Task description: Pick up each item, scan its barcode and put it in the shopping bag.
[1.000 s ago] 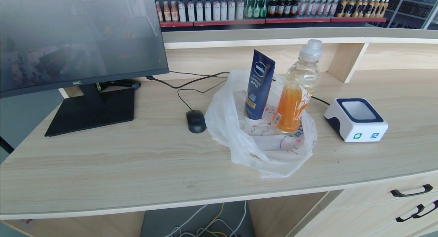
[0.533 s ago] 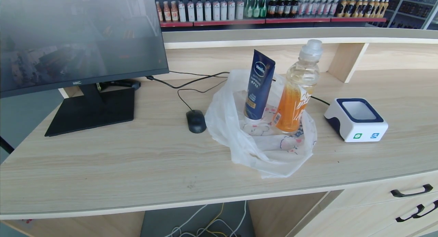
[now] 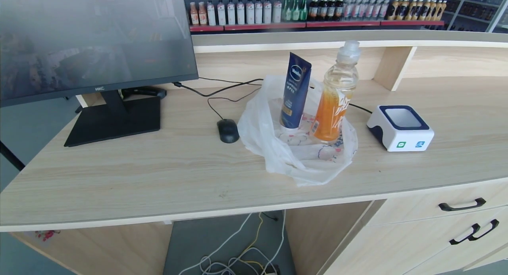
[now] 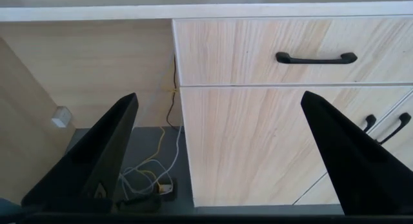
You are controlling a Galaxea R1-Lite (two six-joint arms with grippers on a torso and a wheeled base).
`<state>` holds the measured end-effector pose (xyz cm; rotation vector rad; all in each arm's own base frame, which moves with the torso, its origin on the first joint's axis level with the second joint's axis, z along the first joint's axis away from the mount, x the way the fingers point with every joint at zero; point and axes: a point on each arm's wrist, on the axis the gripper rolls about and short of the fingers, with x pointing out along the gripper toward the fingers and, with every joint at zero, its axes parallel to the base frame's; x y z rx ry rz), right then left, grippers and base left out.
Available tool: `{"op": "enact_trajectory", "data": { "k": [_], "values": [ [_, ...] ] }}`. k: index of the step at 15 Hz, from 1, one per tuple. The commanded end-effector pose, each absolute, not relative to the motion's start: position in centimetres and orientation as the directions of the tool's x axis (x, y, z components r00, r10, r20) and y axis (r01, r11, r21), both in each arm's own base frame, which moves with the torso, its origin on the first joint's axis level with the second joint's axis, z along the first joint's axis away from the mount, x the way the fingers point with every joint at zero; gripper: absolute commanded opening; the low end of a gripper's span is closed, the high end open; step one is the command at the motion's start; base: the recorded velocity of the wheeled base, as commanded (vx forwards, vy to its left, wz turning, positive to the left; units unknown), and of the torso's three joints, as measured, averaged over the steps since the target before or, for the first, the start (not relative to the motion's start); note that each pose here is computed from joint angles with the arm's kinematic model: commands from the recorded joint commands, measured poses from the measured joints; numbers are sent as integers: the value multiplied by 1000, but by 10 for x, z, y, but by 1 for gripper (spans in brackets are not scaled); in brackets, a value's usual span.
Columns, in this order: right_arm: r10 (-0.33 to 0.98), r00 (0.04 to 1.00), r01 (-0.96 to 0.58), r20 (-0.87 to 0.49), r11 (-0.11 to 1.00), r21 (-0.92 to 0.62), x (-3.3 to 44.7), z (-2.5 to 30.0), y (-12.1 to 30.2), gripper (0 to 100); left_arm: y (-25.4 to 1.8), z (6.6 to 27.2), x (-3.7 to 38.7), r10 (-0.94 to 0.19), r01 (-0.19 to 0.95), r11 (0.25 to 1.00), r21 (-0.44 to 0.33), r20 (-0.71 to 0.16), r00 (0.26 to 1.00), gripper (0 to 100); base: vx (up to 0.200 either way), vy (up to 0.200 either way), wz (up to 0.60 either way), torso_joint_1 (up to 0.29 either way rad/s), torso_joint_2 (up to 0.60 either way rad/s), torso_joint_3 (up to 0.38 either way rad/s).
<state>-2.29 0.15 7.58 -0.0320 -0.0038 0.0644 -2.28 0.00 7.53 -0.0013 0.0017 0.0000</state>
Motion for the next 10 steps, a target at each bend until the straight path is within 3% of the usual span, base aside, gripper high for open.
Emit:
{"op": "enact_trajectory", "data": {
  "k": [1,3,10],
  "values": [
    [64,998,-64,3,997,-32,-23,76,2,100,0,75,-23,0,0,1000,-2,-2,1000,100,0,0,0,0,0,0],
    [64,998,-64,3,997,-32,-23,76,2,100,0,75,-23,0,0,1000,-3,-2,1000,100,0,0,0,0,0,0],
    [64,998,-64,3,997,-35,-23,76,2,100,0,75,-23,0,0,1000,-5,-2,1000,100,0,-200,0,5,2,1]
  ]
}}
